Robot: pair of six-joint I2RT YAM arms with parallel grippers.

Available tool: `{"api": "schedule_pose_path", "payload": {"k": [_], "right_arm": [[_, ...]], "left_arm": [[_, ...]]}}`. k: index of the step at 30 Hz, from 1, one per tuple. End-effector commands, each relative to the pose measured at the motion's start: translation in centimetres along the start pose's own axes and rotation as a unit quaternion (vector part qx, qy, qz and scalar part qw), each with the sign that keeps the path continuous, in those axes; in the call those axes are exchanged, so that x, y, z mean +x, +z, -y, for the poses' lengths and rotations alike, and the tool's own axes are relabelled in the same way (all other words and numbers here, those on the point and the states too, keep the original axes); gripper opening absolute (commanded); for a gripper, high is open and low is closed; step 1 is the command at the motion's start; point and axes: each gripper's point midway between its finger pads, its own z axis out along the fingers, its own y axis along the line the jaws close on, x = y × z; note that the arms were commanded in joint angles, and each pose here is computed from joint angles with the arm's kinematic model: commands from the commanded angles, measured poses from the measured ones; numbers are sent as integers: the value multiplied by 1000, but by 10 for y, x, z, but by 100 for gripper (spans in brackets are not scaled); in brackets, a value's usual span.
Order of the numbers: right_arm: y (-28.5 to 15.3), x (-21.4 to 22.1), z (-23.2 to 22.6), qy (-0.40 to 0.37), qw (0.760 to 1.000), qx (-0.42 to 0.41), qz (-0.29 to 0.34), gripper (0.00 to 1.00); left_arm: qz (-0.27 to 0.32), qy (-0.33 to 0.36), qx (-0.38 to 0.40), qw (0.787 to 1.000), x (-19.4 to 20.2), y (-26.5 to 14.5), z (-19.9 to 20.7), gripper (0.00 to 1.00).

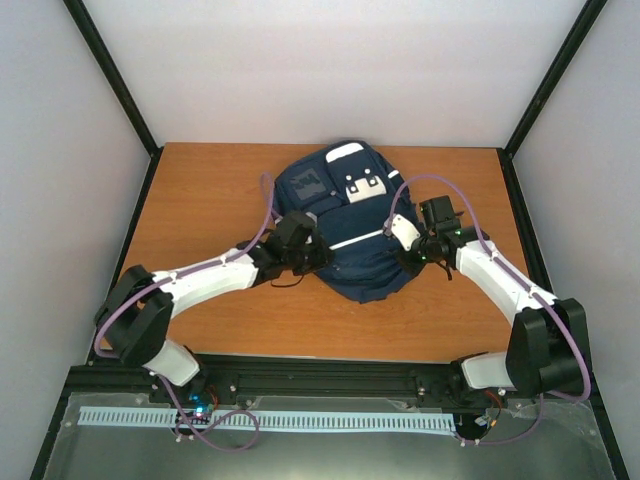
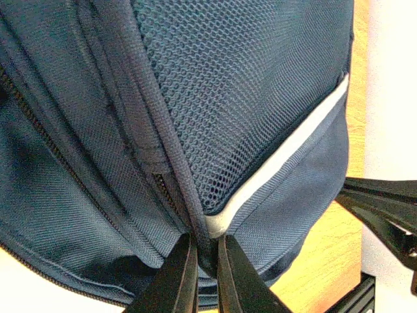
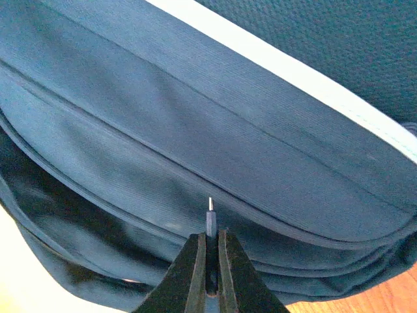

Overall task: Pack the student bag
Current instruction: Zip the student bag at the center of the board.

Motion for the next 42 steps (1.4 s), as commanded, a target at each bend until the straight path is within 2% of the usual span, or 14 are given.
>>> {"api": "schedule_pose_path", "payload": {"k": [1, 6, 11, 12, 13, 14, 16, 21, 27, 35, 42], "right_arm": [[-16, -11, 14, -20, 999, 33, 19, 3], [-12, -20, -13, -23, 998, -29, 42, 3], [4, -61, -85, -83, 990, -105, 48, 3], [6, -70, -95, -86, 988, -120, 50, 3], [9, -78, -102, -89, 986, -131, 52, 3], [12, -85, -107, -92, 985, -137, 52, 3], [19, -91, -112, -98, 984, -143, 50, 3], [24, -93, -120, -101, 982, -151, 58, 3], [29, -85, -122, -102, 981, -154, 50, 3], [27, -83, -122, -104, 982, -150, 52, 3], [27, -81, -122, -107, 982, -147, 53, 3]], "left_arm": [[-12, 7, -51, 999, -3, -32, -42, 1], [9, 0, -92, 996, -26, -60, -82, 1], [27, 0, -124, 992, -61, -64, -104, 1], [26, -2, -128, 991, -68, -62, -105, 3], [18, -8, -138, 990, -70, -62, -109, 11], [19, -13, -139, 990, -72, -63, -107, 24], [23, -29, -119, 992, -71, -67, -100, 39], [38, -97, -62, 993, -46, -84, -93, 47], [65, -142, -13, 988, -32, -91, -74, 55], [50, -152, 12, 987, -25, -62, -46, 54], [41, -153, 12, 987, -24, -36, -41, 47]]}}
